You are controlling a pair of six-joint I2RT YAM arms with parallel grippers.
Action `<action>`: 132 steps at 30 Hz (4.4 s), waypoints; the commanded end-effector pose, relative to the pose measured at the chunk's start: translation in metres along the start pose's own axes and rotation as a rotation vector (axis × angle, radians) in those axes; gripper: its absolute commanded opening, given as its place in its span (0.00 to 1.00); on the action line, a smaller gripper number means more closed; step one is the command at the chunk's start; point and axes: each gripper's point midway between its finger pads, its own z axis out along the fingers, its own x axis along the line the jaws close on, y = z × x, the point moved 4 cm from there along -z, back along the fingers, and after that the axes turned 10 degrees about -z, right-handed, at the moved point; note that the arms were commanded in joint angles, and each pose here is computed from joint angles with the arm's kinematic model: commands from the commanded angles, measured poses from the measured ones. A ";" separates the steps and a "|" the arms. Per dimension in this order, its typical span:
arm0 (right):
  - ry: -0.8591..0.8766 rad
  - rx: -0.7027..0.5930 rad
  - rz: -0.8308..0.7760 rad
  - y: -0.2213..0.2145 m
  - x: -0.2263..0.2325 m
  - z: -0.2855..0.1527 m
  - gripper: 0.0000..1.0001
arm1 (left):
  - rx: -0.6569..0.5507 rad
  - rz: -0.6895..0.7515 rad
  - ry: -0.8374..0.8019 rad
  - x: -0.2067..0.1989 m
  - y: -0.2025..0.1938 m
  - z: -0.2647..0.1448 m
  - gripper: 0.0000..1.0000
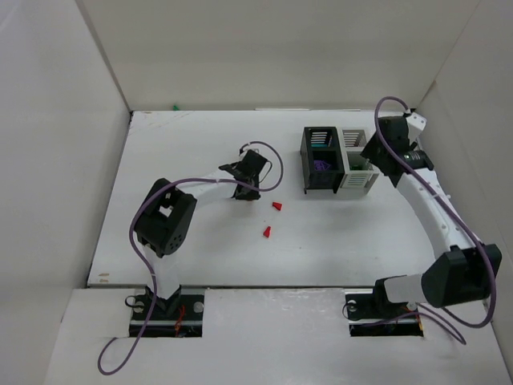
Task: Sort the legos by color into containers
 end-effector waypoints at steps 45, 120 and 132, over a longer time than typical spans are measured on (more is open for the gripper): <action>0.038 -0.170 0.245 -0.014 -0.054 -0.064 0.65 | -0.651 0.147 -1.144 -0.343 0.175 -0.090 0.22; 0.741 0.169 -0.836 -0.230 0.229 -0.019 0.24 | -0.251 -0.386 -0.252 0.074 -0.047 -0.173 0.99; 0.756 -0.006 -0.668 -0.130 0.212 -0.068 0.17 | -0.203 -0.298 -0.351 0.052 -0.048 -0.165 0.99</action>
